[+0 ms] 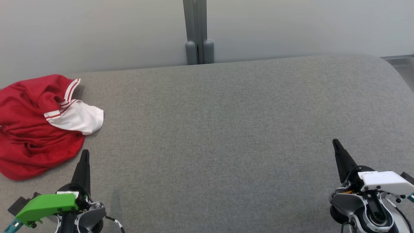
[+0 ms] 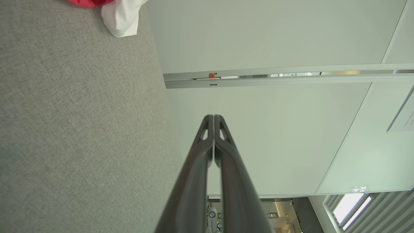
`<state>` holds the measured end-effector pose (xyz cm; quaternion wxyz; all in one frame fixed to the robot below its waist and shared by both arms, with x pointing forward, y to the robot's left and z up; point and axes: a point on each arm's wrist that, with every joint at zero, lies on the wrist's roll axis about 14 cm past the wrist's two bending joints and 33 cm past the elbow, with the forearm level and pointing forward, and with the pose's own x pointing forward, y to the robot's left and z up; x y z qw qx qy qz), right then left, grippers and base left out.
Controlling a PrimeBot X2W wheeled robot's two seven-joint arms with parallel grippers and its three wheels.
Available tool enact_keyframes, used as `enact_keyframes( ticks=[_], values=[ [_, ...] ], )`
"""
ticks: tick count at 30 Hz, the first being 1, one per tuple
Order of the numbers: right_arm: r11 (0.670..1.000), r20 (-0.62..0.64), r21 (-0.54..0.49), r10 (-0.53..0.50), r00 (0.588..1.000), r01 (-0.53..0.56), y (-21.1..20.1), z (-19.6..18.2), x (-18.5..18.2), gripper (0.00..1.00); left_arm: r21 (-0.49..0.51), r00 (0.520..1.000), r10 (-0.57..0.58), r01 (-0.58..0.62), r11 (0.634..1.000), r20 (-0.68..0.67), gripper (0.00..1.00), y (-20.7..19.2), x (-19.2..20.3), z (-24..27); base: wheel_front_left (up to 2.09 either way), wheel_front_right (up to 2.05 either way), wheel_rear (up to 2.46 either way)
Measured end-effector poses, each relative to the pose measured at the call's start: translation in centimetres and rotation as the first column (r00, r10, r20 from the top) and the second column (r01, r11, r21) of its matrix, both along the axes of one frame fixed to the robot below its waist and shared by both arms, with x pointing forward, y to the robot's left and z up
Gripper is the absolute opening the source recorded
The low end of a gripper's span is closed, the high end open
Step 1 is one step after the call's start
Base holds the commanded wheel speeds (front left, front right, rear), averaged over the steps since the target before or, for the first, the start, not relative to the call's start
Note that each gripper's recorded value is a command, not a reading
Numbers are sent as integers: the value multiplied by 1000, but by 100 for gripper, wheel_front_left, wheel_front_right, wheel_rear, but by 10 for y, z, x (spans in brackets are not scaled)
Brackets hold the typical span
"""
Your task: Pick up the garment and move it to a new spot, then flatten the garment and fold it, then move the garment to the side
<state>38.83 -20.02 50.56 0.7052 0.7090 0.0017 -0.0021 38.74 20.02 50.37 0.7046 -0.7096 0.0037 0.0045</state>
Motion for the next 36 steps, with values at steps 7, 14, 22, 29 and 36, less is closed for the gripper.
enact_keyframes(
  ticks=[7,14,22,29,36],
  values=[
    [1000,0,0,0,1000,0,0,0,0,0,0,1000,0,0,1000,0,0,0,0,0,0,0,0],
    [1000,0,0,0,1000,0,0,0,0,0,0,1000,0,0,1000,0,0,0,0,0,0,0,0],
    [1000,-77,15,-1,997,2,2,-26,-12,100,-14,997,0,-1,1000,-79,100,-3,-11,-26,0,0,0],
    [1000,-104,-3,10,995,-11,12,-35,-15,100,-1,996,13,-13,1000,-92,100,-4,-15,-30,0,0,0],
    [990,-96,-137,9,995,-22,14,-31,-13,100,127,997,25,-16,992,-73,100,-3,-15,-23,0,0,0]
  ],
)
